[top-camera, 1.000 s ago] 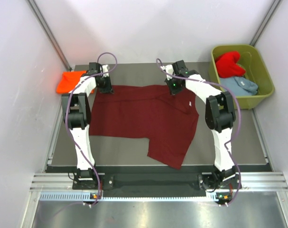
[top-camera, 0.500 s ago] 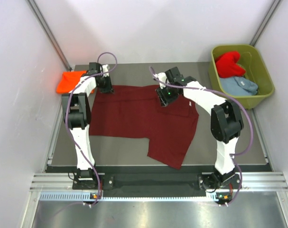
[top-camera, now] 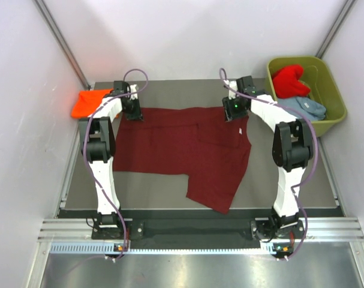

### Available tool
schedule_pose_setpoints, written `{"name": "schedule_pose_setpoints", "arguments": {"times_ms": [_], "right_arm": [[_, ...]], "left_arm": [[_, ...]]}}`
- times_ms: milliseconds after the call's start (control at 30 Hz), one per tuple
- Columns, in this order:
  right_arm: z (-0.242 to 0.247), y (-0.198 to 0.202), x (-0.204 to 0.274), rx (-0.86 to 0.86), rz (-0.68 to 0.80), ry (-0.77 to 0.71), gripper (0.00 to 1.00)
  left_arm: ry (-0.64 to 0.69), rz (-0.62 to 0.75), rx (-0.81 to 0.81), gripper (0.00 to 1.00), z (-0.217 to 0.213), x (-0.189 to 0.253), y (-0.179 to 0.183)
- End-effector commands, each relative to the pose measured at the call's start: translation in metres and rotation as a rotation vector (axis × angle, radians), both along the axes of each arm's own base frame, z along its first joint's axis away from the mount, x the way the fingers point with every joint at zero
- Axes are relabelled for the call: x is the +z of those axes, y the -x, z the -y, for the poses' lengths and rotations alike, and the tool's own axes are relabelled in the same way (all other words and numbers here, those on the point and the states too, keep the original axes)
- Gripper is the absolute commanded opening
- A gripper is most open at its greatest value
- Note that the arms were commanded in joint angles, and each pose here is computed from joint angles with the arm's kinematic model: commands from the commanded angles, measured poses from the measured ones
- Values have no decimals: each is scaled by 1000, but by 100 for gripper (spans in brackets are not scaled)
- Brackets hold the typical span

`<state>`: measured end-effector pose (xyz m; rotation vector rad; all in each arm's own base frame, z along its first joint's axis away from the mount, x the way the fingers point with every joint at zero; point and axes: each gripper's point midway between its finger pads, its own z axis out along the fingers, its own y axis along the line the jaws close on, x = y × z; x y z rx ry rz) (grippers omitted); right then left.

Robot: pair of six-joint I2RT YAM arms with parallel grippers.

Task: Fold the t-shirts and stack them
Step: Fold the tshirt

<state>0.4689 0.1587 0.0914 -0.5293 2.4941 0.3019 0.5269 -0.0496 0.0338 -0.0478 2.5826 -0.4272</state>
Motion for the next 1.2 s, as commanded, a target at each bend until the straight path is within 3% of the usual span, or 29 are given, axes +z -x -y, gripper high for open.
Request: {"name": "schedule_pose_setpoints", "arguments": {"times_ms": [0,167,533,833,1167], "right_arm": [[8,-10,-9,-80,-52,-96,45],[23,1,-35,-156,-161,-157,55],[56,-16,-67,-299,-234,-195,56],[72,-71,-61,-339,-147,-231,56],[81,-100,-61,-348,-80,-217,56]], "left_arm": [[-26,-21,9,11,-6,0,2],[-78,-30,36,12,-14,-5,2],[-143,-60,38,12,-22,-21,5],[-191,-31,36,14,-29,-27,-19],[-208,20,19,17,-15,-37,-53]]}}
